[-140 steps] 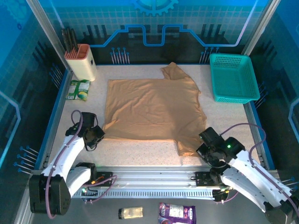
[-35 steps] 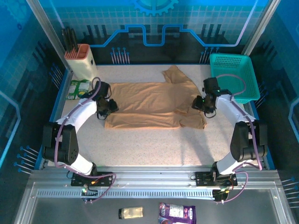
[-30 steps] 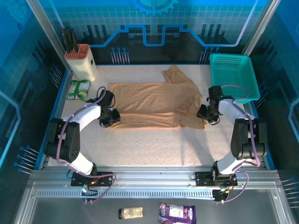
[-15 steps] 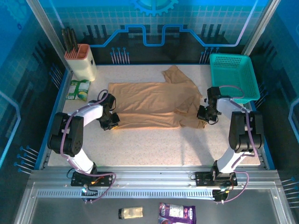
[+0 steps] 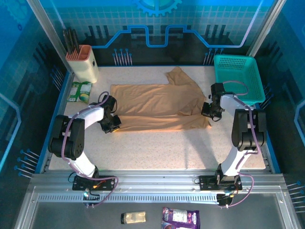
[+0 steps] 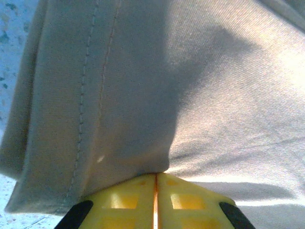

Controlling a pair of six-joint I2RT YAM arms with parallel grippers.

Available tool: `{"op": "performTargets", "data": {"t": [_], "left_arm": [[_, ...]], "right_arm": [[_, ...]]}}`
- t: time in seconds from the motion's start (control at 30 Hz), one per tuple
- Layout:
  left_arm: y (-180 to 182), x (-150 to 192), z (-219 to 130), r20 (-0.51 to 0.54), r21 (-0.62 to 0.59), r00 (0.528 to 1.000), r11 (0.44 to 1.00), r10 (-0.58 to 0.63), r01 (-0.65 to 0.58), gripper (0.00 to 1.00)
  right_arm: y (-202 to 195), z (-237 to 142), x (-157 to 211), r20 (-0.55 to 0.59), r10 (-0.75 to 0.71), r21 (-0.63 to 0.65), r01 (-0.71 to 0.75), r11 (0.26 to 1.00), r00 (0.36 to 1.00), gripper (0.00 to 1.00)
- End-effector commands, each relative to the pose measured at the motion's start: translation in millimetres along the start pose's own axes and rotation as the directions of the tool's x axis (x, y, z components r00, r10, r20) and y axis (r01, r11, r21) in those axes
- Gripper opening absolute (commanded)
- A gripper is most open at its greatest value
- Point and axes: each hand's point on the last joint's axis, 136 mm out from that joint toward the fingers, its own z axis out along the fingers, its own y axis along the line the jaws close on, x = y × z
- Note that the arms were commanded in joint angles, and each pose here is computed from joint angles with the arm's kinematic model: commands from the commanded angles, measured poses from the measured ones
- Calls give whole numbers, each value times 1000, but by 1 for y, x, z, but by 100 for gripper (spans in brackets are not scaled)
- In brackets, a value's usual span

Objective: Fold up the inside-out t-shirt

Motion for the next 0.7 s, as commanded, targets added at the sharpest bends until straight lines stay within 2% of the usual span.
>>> {"op": "performTargets", "data": {"t": [0.0, 0.43, 0.63, 0.67], "left_arm": [[27, 10, 8, -29, -90, 1000, 996, -11, 8, 10], [29, 11, 8, -32, -95, 999, 995, -17, 14, 10], [29, 11, 8, -33, -91, 999, 996, -18, 15, 10], [29, 12, 8, -34, -91, 999, 996, -18, 15, 10]], "right_arm": [[-6, -1, -14, 25, -21, 32, 21, 999, 999, 0], [6, 8, -32, 27, -119, -2, 119, 993, 992, 0], [0, 6, -39, 52, -111, 37, 109, 993, 992, 9], [1, 4, -41, 58, -113, 39, 111, 993, 992, 13]]}}
